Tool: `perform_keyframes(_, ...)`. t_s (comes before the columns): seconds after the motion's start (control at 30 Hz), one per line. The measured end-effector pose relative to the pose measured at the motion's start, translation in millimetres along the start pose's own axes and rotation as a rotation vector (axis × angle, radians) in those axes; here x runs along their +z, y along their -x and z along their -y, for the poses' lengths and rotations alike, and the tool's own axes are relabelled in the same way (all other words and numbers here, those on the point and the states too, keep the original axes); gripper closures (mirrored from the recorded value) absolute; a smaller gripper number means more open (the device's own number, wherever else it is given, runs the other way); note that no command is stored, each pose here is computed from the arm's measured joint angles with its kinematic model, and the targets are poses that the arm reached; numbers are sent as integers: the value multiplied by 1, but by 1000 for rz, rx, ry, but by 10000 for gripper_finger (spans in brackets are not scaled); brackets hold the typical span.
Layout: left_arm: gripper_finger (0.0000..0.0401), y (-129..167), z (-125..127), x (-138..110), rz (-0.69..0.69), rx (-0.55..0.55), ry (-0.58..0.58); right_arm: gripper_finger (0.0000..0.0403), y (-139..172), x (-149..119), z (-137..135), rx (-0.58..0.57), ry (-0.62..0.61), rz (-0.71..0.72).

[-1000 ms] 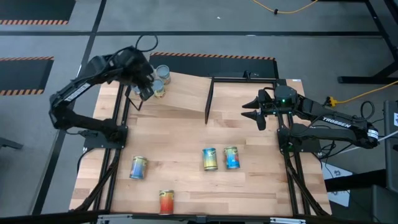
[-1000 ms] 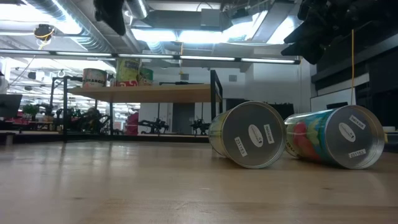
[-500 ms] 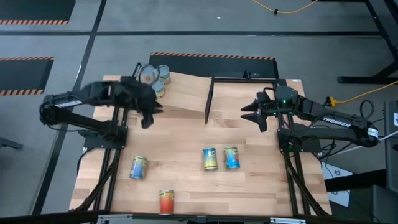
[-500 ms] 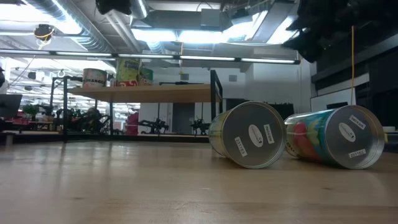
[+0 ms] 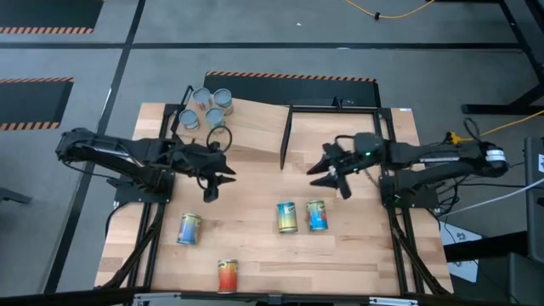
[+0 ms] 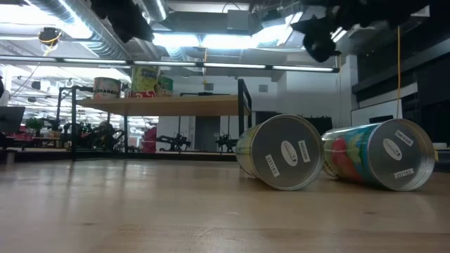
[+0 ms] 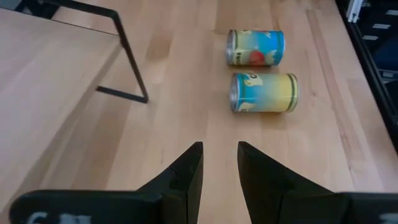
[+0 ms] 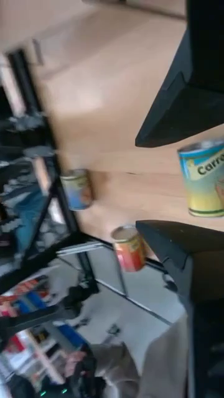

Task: Pick and place cans onto a shelf
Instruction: Put the yellow canned carrot on the shelf

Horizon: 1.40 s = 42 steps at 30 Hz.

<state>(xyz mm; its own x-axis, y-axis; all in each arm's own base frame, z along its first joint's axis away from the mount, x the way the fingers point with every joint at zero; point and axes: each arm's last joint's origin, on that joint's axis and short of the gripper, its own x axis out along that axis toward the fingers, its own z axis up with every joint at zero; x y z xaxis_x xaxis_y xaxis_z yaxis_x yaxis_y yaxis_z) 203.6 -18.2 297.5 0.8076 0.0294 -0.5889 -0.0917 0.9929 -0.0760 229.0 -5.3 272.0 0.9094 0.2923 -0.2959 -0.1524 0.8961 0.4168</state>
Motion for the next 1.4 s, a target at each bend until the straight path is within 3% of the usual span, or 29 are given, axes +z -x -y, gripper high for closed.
perform_keyframes(0.4,309,-8,8,-13,-18,-35,-30,196,-64,-11,12,-27,82,-285)
perform_keyframes(0.8,309,-8,10,-13,-12,-41,-33,196,-86,-31,28,-40,130,-386)
perform_keyframes(1.07,309,-8,10,-12,-6,-42,-32,196,-97,-44,39,-133,145,-434)
perform_keyframes(1.4,309,-8,10,-12,-4,-43,-32,196,-115,-62,50,-75,115,-484)
